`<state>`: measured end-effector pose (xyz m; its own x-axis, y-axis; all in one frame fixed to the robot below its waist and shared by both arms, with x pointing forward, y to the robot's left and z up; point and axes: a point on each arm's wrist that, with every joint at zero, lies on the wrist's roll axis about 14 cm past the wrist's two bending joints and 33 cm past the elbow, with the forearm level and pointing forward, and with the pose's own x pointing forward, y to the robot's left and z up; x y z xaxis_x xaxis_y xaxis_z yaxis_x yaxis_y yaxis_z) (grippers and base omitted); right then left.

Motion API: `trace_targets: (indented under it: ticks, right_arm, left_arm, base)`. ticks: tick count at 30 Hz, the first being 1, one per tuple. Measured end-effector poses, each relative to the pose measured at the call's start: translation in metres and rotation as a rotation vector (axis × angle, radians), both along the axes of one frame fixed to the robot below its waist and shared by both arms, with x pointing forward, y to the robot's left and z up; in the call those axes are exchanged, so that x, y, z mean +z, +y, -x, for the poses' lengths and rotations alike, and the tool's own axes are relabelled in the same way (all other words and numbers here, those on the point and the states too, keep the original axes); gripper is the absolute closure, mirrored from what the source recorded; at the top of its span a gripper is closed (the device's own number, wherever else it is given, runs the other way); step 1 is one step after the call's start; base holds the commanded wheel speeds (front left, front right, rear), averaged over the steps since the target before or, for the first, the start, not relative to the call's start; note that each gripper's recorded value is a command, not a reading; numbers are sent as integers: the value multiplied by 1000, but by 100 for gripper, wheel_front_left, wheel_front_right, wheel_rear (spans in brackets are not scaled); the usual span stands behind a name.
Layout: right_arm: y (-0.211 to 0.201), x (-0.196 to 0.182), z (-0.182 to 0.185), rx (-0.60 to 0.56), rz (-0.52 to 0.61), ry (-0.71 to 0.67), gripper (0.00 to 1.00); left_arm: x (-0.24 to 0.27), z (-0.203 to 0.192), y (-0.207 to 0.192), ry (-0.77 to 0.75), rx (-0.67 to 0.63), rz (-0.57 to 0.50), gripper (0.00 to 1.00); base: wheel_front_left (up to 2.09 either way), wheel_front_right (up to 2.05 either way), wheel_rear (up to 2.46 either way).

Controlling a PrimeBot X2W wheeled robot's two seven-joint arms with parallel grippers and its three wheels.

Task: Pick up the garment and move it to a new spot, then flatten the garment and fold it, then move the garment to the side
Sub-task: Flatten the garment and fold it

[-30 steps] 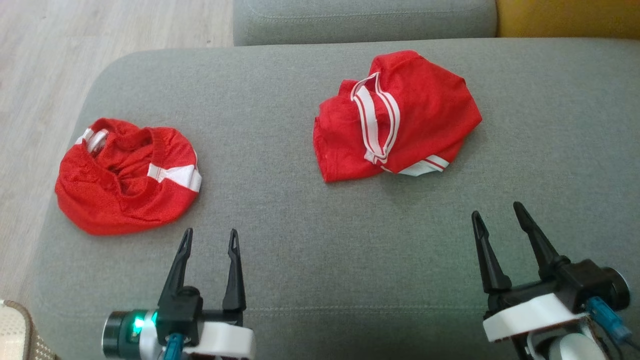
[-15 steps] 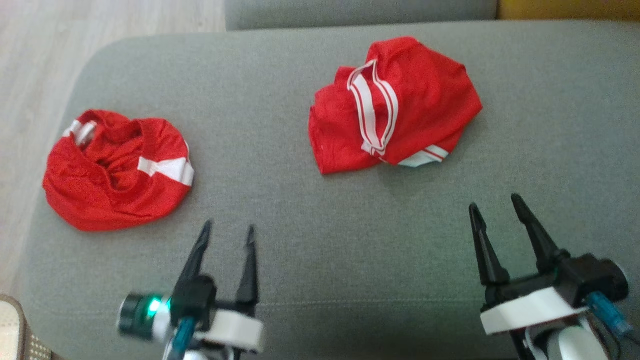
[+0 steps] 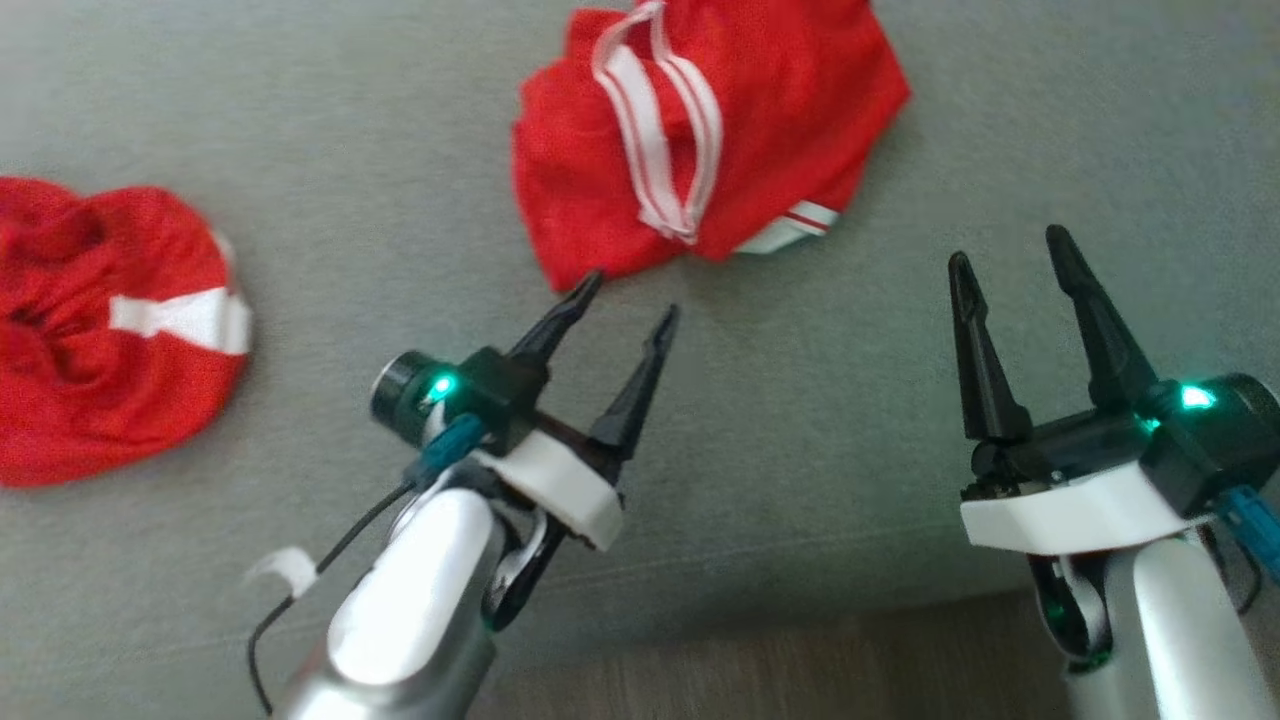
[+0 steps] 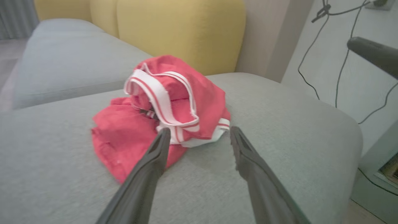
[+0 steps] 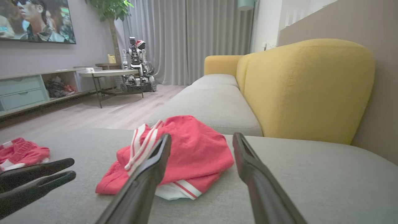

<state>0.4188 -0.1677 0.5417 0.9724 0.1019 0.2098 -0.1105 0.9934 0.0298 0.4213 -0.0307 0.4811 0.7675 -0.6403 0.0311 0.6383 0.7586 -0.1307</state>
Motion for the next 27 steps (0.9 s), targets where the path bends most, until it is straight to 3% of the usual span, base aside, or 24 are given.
trace_targets:
  ticks: [5, 12, 20, 21, 22, 23, 27]
  right_arm:
    - [-26, -7, 5, -76, 14, 23, 0]
    - [-52, -9, 8, -152, 25, 35, 0]
    - [-65, -17, 9, -189, 30, 62, 0]
    - [-65, -18, 9, -190, 31, 64, 0]
    - [-66, -18, 9, -192, 32, 65, 0]
    - [-66, -17, 10, -193, 31, 64, 0]
    - [-68, -13, 12, -198, 21, 54, 0]
  left_arm:
    - [-15, -5, -37, 55, -93, 24, 0]
    - [-49, -29, -53, 111, -56, -55, 0]
    - [-44, -57, -61, 97, -1, -26, 0]
    - [-43, -59, -61, 95, 6, -19, 5]
    - [-42, -59, -62, 93, 7, -15, 61]
    - [-41, -60, -62, 94, 8, -11, 100]
    - [-24, -63, -66, 99, -4, 68, 100]
  base:
    - [0, 0, 0]
    - [0, 0, 0]
    - [0, 0, 0]
    - [0, 0, 0]
    - [0, 0, 0]
    - [0, 0, 0]
    - [0, 0, 0]
